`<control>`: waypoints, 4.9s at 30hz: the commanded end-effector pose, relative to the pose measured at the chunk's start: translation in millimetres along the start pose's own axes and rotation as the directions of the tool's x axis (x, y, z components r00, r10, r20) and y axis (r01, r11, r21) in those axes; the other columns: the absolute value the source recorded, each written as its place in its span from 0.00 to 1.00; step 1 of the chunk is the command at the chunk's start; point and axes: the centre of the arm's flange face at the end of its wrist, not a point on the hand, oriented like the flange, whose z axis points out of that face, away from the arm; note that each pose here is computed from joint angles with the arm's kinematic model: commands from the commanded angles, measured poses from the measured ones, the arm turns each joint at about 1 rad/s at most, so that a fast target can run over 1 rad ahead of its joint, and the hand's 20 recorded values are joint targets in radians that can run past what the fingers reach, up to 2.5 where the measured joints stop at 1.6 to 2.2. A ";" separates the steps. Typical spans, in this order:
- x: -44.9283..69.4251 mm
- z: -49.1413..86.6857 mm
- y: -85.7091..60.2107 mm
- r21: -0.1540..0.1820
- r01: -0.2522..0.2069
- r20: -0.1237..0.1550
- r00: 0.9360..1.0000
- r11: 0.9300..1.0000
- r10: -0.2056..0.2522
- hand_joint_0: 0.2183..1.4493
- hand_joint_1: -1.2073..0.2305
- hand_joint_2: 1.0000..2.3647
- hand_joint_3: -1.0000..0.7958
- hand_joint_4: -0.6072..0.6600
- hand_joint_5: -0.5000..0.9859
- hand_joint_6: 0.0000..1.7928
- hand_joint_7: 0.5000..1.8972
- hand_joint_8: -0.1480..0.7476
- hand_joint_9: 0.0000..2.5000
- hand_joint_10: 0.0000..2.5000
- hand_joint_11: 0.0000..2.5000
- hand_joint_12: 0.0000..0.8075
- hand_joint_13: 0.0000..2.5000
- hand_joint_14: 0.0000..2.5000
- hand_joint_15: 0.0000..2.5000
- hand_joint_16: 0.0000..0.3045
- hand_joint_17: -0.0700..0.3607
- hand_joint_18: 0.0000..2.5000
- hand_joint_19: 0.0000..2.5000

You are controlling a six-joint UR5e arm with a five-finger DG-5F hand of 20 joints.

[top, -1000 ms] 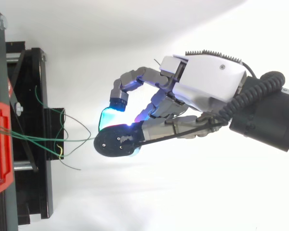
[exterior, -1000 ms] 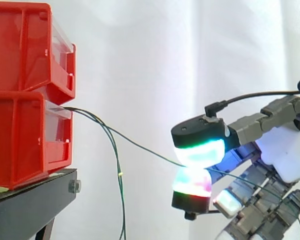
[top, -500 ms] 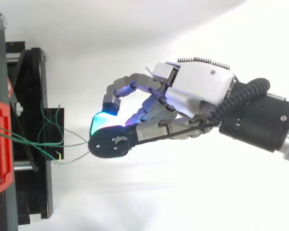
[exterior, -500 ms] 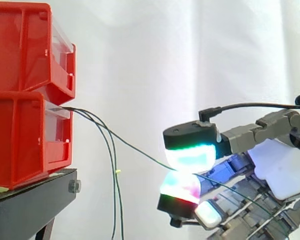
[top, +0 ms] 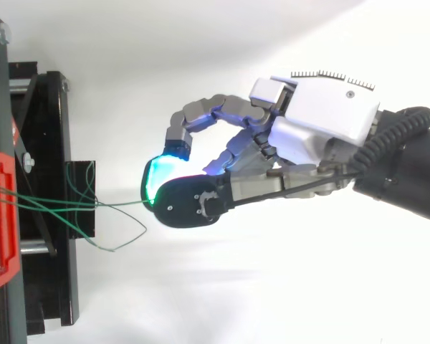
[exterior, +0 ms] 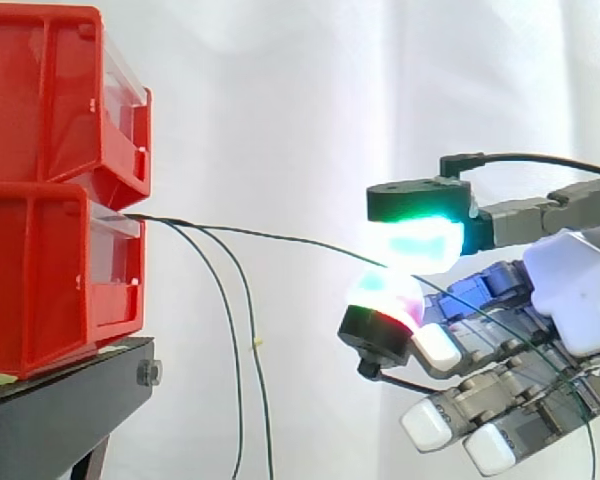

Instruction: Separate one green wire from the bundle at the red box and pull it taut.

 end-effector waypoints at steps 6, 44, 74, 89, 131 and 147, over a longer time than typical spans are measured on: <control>-3.1 -0.1 -3.0 -0.017 -0.006 -0.001 1.000 1.000 0.006 0.27 0.31 0.20 0.56 0.40 0.27 0.51 0.64 0.56 0.44 0.00 0.15 0.53 0.35 0.00 0.09 0.20 0.49 0.37 0.07; 13.9 -6.0 -8.6 -0.013 0.006 -0.027 1.000 1.000 -0.006 0.26 0.30 0.23 0.55 0.41 0.27 0.50 0.63 0.56 0.45 0.00 0.15 0.52 0.36 0.00 0.09 0.20 0.49 0.37 0.07; 14.2 -6.4 -9.4 -0.013 0.007 -0.025 1.000 1.000 -0.007 0.28 0.29 0.16 0.56 0.43 0.27 0.50 0.65 0.57 0.47 0.00 0.17 0.52 0.35 0.00 0.11 0.21 0.50 0.36 0.07; 14.2 -6.4 -9.4 -0.013 0.007 -0.025 1.000 1.000 -0.007 0.28 0.29 0.16 0.56 0.43 0.27 0.50 0.65 0.55 0.47 0.01 0.18 0.48 0.34 0.00 0.12 0.17 0.44 0.28 0.06; 13.6 -6.5 -10.7 -0.011 0.009 -0.024 1.000 1.000 -0.009 0.29 0.29 0.13 0.57 0.43 0.27 0.50 0.65 0.56 0.47 0.00 0.19 0.44 0.32 0.00 0.11 0.17 0.43 0.26 0.05; 12.3 -6.2 -11.1 -0.010 0.009 -0.022 1.000 1.000 -0.009 0.29 0.29 0.12 0.57 0.43 0.27 0.50 0.65 0.56 0.47 0.00 0.19 0.42 0.33 0.00 0.11 0.15 0.40 0.26 0.06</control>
